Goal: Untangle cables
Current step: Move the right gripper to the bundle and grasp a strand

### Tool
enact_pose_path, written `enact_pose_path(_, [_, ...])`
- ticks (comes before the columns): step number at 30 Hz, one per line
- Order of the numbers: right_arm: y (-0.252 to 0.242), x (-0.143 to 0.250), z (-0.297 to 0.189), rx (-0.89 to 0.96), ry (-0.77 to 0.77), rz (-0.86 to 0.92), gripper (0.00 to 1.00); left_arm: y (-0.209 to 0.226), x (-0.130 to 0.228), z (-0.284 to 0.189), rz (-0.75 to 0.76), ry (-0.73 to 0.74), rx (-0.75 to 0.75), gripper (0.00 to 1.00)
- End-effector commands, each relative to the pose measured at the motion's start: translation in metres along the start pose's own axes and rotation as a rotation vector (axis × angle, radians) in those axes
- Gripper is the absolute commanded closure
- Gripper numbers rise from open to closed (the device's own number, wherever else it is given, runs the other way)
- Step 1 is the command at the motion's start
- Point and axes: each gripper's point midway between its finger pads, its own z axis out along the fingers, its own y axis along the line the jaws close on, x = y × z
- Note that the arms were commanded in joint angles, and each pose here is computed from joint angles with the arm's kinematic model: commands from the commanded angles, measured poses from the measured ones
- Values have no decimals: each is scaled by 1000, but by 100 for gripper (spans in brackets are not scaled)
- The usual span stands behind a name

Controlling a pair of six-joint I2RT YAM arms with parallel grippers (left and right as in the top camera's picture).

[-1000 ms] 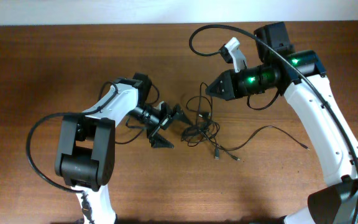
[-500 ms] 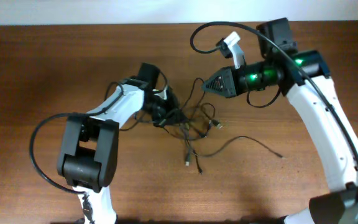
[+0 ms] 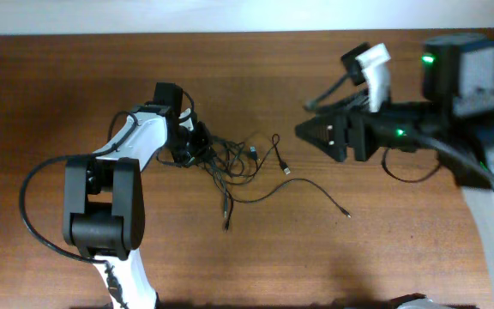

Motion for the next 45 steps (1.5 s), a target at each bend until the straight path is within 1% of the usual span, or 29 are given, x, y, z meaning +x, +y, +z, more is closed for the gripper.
enact_pose_path(1, [-51,30,55,18,185,161,32,4,0,2,13,2,-10,90])
enact_pose_path(3, [-62,54,98,-79,314,261,31,4,0,2,13,3,-10,89])
enact_pose_path(6, [-61,80,159,-252,447,293,31,4,0,2,13,2,-10,88])
enact_pose_path(8, [-58,88,195,-317,473,271,31,4,0,2,13,2,-10,89])
enact_pose_path(11, [-58,92,240,-327,474,287,31,4,0,2,13,3,-10,88])
enact_pose_path(15, [-49,83,265,-340,438,306,35,4,0,2,13,3,-10,88])
enact_pose_path(16, [-47,78,268,-346,421,303,54,4,0,2,13,3,-10,88])
enact_pose_path(17, [-44,76,267,-369,414,297,85,4,0,2,13,3,-10,88])
enact_pose_path(18, [-40,73,264,-408,411,303,96,4,0,2,12,3,-10,88])
enact_pose_path(21, [-44,66,258,-415,387,278,96,4,-1,2,12,2,-10,88])
enact_pose_path(23, [-48,76,259,-370,418,309,88,4,-1,2,12,2,-10,88])
enact_pose_path(24, [-56,84,261,-306,439,319,86,4,-1,2,12,2,-10,88])
enact_pose_path(26, [-54,85,267,-284,439,302,80,4,-1,2,12,2,-10,87])
enact_pose_path(27, [-50,83,270,-276,434,335,73,4,-1,2,12,2,-10,88])
enact_pose_path(28, [-54,80,274,-239,424,384,71,4,-1,2,12,2,-10,87])
enact_pose_path(30, [-71,78,283,-100,397,494,69,4,0,2,12,2,-10,87])
enact_pose_path(31, [-70,74,286,-101,378,505,68,4,0,2,12,2,-10,87])
enact_pose_path(32, [-70,67,289,-96,352,539,53,4,-1,2,12,2,-10,87])
enact_pose_path(34, [-86,69,292,6,326,637,45,4,-1,2,12,2,-10,87])
enact_pose_path(35, [-85,67,296,-3,309,651,43,4,-1,2,12,2,-10,87])
enact_pose_path(37, [-70,56,298,-105,295,629,45,4,-1,2,12,2,-10,87])
enact_pose_path(38, [-52,45,296,-224,295,590,50,4,-1,2,12,2,-10,87])
enact_pose_path(39, [-37,38,291,-326,292,521,81,4,-1,2,12,2,-10,88])
enact_pose_path(40, [-23,33,286,-420,284,425,96,4,-1,2,12,2,-10,87])
enact_pose_path(41, [-16,31,282,-474,279,358,96,4,0,2,12,2,-10,87])
enact_pose_path(42, [-16,34,282,-474,292,364,95,4,-1,2,12,2,-10,87])
enact_pose_path(43, [-23,44,284,-426,322,412,91,4,-1,2,12,2,-10,87])
enact_pose_path(44, [-39,63,288,-301,370,493,88,4,-1,2,12,2,-10,88])
enact_pose_path(45, [-48,74,289,-231,393,514,87,4,-1,2,12,2,-10,87])
